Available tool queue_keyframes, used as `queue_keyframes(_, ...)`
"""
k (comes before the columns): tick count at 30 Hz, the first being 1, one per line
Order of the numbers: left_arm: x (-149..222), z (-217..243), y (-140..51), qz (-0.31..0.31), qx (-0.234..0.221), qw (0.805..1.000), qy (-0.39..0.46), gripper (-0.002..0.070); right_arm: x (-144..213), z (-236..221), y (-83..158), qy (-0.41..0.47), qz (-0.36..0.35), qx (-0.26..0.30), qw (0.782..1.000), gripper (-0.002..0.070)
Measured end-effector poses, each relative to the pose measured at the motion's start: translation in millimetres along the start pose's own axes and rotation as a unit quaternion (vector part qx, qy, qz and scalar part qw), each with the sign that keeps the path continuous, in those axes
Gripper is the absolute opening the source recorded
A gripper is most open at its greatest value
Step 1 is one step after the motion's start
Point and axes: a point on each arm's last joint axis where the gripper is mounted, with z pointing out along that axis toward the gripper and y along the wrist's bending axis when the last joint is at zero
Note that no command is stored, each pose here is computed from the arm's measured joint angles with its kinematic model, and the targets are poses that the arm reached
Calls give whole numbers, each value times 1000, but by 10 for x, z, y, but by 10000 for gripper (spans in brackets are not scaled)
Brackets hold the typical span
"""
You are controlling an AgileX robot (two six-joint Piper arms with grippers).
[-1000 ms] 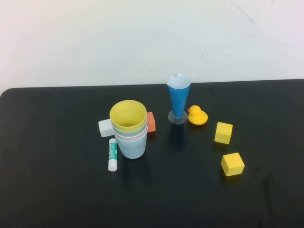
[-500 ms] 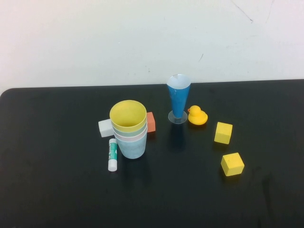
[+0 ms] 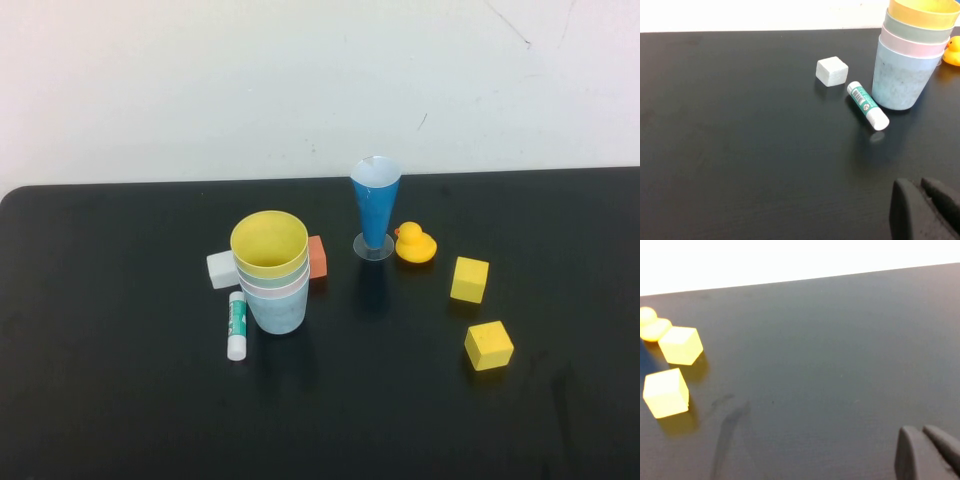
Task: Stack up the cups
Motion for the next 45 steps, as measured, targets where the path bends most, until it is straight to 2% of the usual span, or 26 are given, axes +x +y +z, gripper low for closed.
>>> queue_keyframes(24, 1, 0, 0, 0, 0, 1000, 1, 0, 0, 0, -1, 0, -16, 1, 1000, -1)
queue_keyframes(32, -4, 0, 36, -9, -32, 999, -5, 0, 0, 0, -2, 0, -16, 1, 1000, -1)
queue_keyframes(45, -5, -1, 39, -10, -36, 999, -5, 0, 0, 0, -2, 0, -19, 1, 1000, -1)
